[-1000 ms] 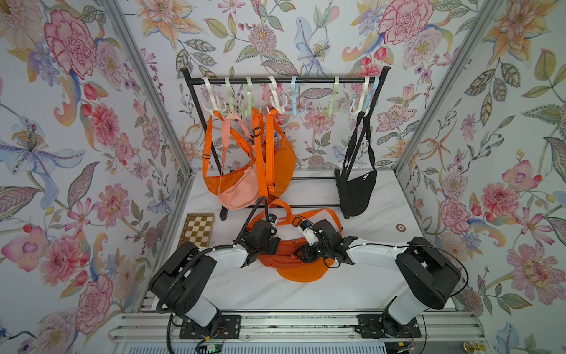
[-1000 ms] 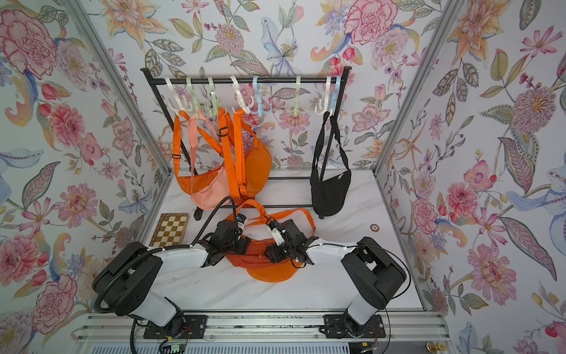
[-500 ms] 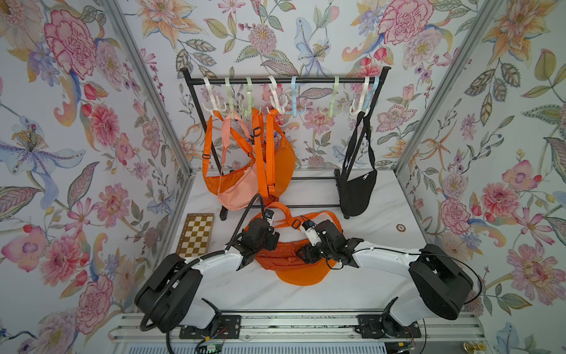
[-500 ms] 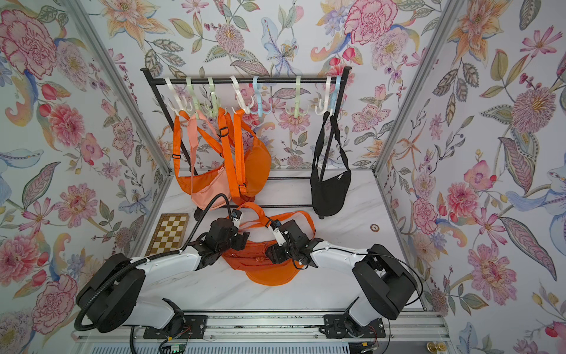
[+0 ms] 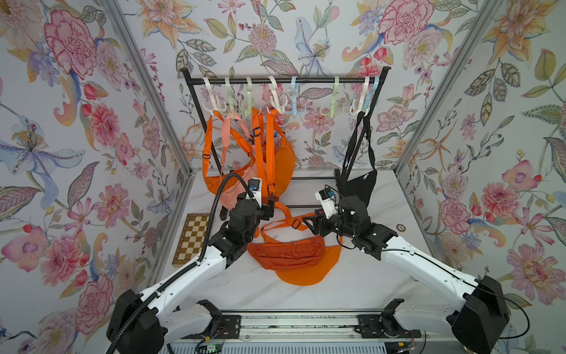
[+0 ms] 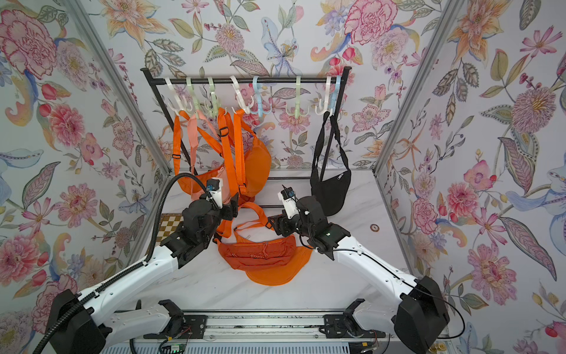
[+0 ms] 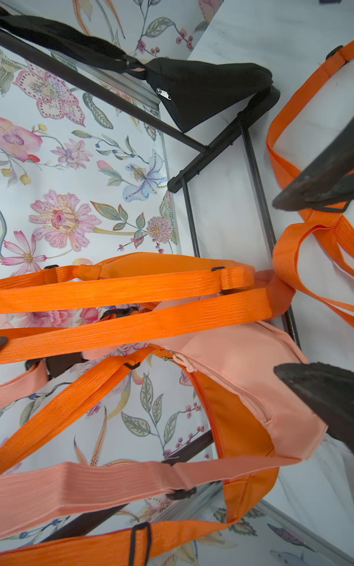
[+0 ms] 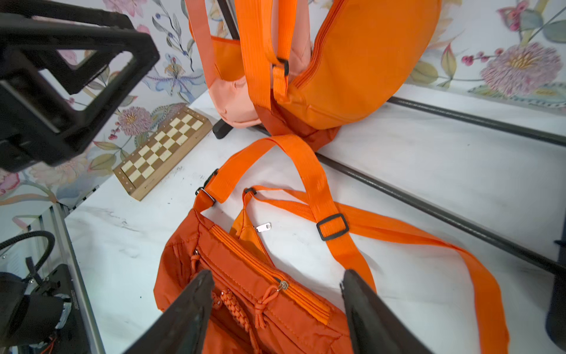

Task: Take the bag off the hook
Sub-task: Place the bag inside the bag, then pick up the bag from the hook.

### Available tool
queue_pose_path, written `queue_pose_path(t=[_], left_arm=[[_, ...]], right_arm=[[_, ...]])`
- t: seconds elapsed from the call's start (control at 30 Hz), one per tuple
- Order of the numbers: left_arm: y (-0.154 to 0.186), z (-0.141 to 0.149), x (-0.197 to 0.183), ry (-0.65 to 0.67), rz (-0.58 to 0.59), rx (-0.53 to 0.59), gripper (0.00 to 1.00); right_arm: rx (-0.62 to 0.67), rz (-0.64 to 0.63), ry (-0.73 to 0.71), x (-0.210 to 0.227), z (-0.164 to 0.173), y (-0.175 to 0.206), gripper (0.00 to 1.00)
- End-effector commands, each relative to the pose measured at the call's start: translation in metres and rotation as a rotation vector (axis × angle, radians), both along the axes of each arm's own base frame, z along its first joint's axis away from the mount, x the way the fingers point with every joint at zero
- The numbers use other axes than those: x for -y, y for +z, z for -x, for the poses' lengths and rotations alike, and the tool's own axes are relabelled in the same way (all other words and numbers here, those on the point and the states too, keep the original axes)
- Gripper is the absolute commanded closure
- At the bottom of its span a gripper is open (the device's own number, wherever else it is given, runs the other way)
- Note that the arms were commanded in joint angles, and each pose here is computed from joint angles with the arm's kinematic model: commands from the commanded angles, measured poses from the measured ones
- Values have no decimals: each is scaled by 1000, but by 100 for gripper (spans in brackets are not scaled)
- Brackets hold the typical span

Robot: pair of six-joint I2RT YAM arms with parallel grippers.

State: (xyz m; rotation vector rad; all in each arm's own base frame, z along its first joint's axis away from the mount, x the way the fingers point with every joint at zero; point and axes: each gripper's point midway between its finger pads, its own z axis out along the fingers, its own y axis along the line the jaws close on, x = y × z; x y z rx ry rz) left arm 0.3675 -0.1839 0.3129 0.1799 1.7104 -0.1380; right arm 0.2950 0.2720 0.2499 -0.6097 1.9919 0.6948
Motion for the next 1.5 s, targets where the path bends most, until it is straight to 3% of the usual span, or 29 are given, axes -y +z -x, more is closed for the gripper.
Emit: queue_pose_path(t=[0.0,0.23,0.4,0.67,0.87,1.1,1.33,1.47], left_arm=[[23,-19,7,42,-79,34,20],[45,-71,12,230,-168,74,19],[51,-116,22,353,-263,83,23],[55,-177,27,334,-250,29,32],[51,-199,26,302,-246,2,28],[37,-222,26,263,-223,-21,32],[29,-234,30,209,-185,-32,48],[24,-236,35,171,-182,-40,67]], right_arm=[[33,25,-24,13,1,14,30],[33,0,-73,28,8,21,30],[32,-13,-96,31,15,21,31],[9,-10,-77,26,20,7,32],[-4,-6,-69,22,18,-6,32],[-15,-13,-57,17,16,-9,32],[-16,-12,-59,17,15,-11,32],[-17,-14,-56,16,15,-11,32]])
